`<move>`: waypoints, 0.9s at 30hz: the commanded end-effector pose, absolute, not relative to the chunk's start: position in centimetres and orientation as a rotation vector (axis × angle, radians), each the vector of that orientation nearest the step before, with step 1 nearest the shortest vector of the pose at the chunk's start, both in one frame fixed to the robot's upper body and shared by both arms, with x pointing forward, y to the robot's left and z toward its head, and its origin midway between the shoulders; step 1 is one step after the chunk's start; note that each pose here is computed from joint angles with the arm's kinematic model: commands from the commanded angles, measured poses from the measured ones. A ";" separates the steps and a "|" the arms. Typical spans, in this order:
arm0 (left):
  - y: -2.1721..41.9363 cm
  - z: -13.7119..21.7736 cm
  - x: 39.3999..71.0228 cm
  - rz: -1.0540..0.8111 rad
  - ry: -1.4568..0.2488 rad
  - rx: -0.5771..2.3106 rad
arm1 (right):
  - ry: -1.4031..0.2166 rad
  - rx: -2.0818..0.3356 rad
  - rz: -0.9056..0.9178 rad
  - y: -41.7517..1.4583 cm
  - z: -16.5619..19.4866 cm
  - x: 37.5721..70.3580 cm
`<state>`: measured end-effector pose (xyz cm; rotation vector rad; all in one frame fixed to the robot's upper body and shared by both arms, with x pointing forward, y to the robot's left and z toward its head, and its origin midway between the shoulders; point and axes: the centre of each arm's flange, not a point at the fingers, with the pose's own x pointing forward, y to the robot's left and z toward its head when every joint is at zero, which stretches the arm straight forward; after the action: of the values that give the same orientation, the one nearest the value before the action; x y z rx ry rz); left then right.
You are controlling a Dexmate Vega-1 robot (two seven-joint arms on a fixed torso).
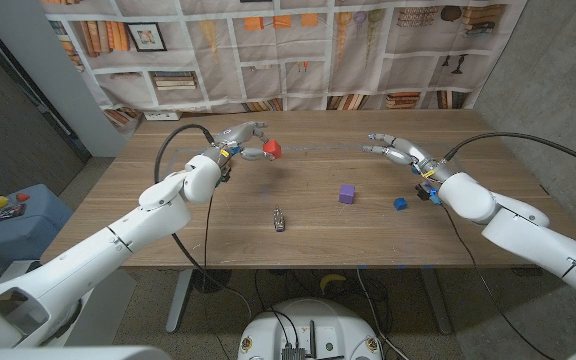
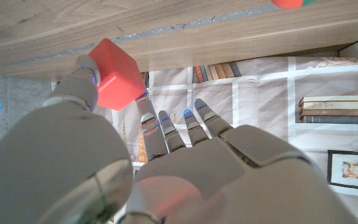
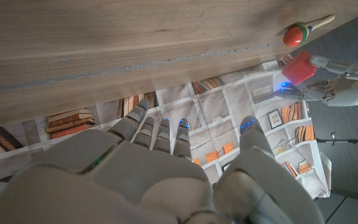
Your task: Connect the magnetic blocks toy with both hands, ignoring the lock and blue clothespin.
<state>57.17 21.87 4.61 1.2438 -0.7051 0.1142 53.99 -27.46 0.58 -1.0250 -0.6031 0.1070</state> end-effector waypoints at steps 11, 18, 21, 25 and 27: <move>22.9 3.7 56.7 0.158 -0.721 1.010 | -0.392 -1.323 0.148 -23.5 1.9 51.1; 23.2 3.7 56.9 0.165 -0.735 0.946 | -0.327 -1.382 0.123 -22.2 2.0 50.5; 23.2 3.8 57.0 0.170 -0.743 0.923 | -0.300 -1.393 0.111 -21.9 2.0 50.3; 23.3 3.8 57.1 0.161 -0.756 0.880 | -0.261 -1.423 0.103 -21.3 1.9 50.2; 23.4 3.8 57.2 0.161 -0.757 0.856 | -0.238 -1.441 0.098 -21.0 1.8 50.1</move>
<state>56.90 22.95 3.81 0.9633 -0.7392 0.1566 50.91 -22.28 1.78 -1.3645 -0.3476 0.1374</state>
